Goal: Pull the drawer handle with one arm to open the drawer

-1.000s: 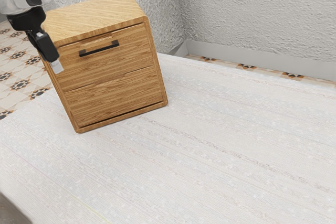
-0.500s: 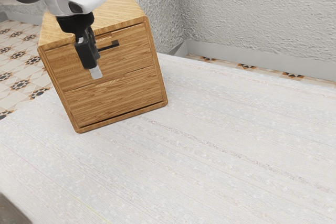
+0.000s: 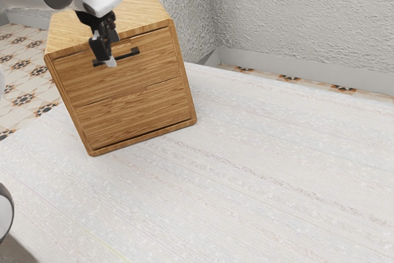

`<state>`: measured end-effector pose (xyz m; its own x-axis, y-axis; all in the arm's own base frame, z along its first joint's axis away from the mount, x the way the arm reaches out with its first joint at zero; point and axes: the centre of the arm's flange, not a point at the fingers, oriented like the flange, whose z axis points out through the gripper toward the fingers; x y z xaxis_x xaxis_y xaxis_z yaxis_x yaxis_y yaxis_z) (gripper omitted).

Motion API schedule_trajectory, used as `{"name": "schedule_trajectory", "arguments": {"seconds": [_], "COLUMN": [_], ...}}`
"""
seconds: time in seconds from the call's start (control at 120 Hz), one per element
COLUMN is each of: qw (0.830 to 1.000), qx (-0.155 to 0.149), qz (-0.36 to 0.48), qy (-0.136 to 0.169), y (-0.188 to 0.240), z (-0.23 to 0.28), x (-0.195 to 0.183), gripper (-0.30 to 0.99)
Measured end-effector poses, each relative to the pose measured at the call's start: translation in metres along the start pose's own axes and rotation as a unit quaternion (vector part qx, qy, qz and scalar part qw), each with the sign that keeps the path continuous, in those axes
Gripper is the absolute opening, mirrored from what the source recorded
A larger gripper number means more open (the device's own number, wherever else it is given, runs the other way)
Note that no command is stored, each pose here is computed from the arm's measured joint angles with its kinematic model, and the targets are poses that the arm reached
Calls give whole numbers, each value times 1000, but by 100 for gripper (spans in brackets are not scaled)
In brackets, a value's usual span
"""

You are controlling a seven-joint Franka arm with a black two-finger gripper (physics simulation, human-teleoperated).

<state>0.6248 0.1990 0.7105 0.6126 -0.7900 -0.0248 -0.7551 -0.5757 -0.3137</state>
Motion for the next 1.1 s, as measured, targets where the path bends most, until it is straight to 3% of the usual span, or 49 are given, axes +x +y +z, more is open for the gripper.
{"name": "schedule_trajectory", "arguments": {"seconds": [0.242,0.508,0.717,0.75,0.858,0.908,0.958,1.0,1.1], "qw": [999,998,997,997,999,999,999,1000,1000], "qx": [13,24,36,35,20,13,6,3,5], "qz": [26,39,47,46,26,15,8,5,-1], "qy": [-17,-46,-50,-50,-40,-36,-32,-29,-25], "y": [-9,-13,-18,-19,-16,-15,-13,-13,-14], "z": [12,30,39,43,52,54,57,60,63], "x": [-3,2,7,7,6,7,9,10,12], "gripper": [37,27,23,32,77,80,70,46,13]}}
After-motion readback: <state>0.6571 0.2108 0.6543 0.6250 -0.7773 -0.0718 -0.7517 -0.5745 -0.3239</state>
